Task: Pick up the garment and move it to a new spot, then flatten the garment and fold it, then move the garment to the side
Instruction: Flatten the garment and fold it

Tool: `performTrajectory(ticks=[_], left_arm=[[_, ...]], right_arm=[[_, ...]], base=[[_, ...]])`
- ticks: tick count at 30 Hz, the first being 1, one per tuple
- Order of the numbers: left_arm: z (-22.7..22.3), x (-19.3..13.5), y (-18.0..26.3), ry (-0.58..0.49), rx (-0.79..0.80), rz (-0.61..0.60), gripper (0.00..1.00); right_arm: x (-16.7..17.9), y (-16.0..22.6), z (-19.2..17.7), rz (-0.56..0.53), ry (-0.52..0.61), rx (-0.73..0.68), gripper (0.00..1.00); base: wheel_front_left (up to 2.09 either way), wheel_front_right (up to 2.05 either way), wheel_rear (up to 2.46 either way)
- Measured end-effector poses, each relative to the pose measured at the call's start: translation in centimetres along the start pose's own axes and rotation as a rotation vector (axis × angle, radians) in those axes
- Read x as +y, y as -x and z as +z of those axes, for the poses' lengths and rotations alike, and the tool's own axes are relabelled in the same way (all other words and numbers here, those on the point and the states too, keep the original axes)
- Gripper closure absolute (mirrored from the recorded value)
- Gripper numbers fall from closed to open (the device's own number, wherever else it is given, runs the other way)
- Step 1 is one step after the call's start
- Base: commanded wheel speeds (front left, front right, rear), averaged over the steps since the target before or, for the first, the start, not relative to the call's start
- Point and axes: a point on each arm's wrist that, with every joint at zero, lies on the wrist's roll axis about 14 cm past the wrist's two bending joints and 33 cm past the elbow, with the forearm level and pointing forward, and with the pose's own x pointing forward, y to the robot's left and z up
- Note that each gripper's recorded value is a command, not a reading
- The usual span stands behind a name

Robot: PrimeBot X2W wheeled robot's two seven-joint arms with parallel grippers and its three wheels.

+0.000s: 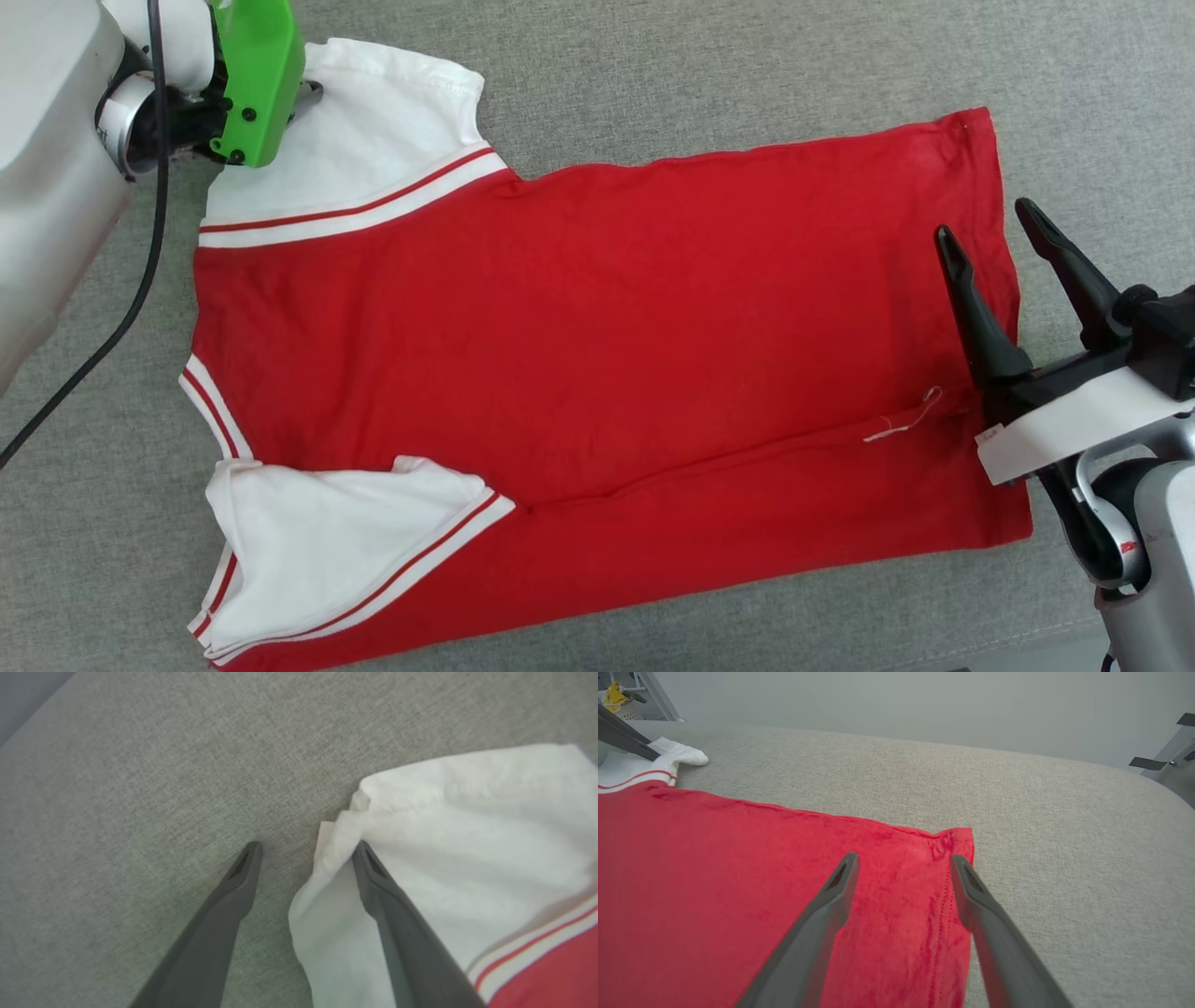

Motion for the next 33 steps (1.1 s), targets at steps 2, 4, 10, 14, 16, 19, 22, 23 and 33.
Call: performTrajectory(ticks=[2,4,10,14,16,19,22,23,33], left_arm=[[-0.1,-0.1,0.1,-0.011,0.003,0.001,1.0],[-0.3,-0.5,0.1,-0.018,0.003,-0.006,1.0],[0.0,-1.2,1.2,-0.038,-0.071,0.0,1.0],[0.8,-1.4,3.1,-0.069,-0.149,0.024,1.0],[1.8,-1.9,4.5,-0.086,-0.209,0.025,1.0],[2.8,-2.6,6.4,-0.116,-0.275,0.026,1.0],[3.1,-2.8,8.0,-0.154,-0.318,0.045,1.0],[3.1,-2.9,8.5,-0.165,-0.327,0.05,1.0],[2.1,-4.1,9.6,-0.233,-0.361,0.042,1.0]], right_arm=[[0.0,-0.1,0.1,0.001,0.001,-0.004,0.0],[0.0,-0.3,0.5,0.007,0.012,-0.014,0.0],[-0.6,-0.8,3.7,0.016,0.08,-0.082,0.0],[-1.7,-1.3,6.6,0.031,0.165,-0.088,0.0],[-1.6,-1.7,7.4,0.061,0.188,-0.038,0.0],[-1.9,-2.1,7.3,0.094,0.209,0.082,0.0],[-2.7,-2.8,6.4,0.116,0.212,0.235,0.0],[-2.9,-2.9,6.0,0.123,0.207,0.293,0.0],[-3.5,-4.4,0.9,0.158,0.164,0.706,0.0]], base=[[0.0,0.0,0.0],[0.0,0.0,0.0],[0.0,0.0,0.0],[0.0,0.0,0.0],[0.0,0.0,0.0],[0.0,0.0,0.0],[0.0,0.0,0.0],[0.0,0.0,0.0],[0.0,0.0,0.0]])
